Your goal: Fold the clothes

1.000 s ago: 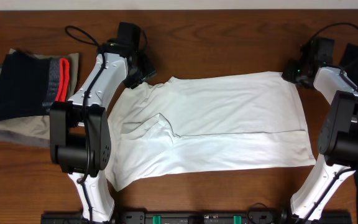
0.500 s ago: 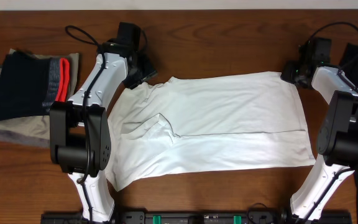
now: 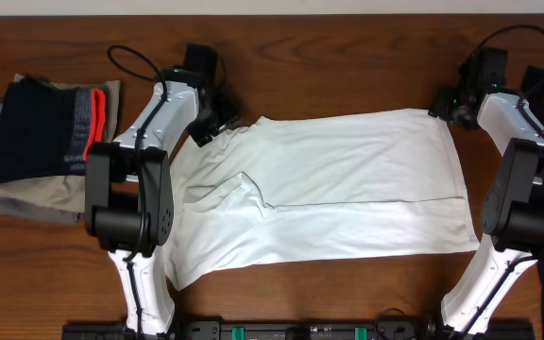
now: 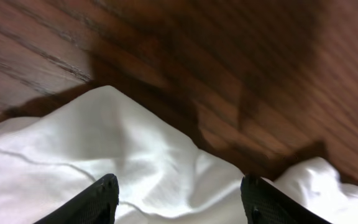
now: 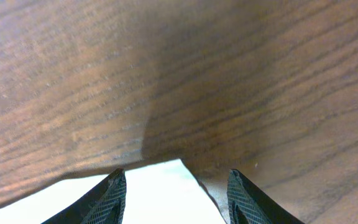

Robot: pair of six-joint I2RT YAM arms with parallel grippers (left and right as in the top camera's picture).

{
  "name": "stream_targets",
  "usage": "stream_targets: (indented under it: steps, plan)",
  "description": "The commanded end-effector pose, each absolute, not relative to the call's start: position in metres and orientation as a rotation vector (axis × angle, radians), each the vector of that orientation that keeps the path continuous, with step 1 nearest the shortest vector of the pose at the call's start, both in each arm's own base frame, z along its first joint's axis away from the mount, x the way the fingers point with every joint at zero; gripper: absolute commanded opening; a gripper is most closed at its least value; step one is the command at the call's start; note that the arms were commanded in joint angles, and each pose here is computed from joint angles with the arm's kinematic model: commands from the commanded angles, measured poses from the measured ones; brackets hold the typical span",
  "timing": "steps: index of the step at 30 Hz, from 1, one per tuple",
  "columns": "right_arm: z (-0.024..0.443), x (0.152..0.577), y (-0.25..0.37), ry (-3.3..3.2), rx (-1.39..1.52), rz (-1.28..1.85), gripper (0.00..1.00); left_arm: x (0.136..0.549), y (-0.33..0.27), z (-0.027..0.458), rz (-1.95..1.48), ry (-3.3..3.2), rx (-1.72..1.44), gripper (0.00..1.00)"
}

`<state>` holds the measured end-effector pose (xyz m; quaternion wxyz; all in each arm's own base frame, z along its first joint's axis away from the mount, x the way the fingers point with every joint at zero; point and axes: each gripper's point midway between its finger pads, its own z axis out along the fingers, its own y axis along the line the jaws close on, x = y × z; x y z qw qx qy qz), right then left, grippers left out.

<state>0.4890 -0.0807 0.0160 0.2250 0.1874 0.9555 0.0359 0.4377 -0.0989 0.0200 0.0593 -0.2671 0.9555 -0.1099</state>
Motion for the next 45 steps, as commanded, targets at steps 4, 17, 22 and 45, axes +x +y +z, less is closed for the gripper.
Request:
stream_targets:
  steps: [4,17,22,45]
  plan:
    - [0.016,0.49,-0.081,2.646,0.511,0.085,0.5,0.439,-0.096,0.006,-0.311,2.895,-0.842,0.57]
    - [0.016,0.491,-0.081,2.638,0.509,0.083,0.44,0.442,-0.097,-0.003,-0.313,2.9,-0.842,0.12]
    - [0.017,0.496,-0.086,2.62,0.488,0.048,0.53,0.441,-0.097,-0.003,-0.312,2.901,-0.842,0.12]
    - [-0.004,0.5,-0.056,2.654,0.466,0.075,0.38,0.441,-0.097,-0.003,-0.311,2.902,-0.843,0.12]
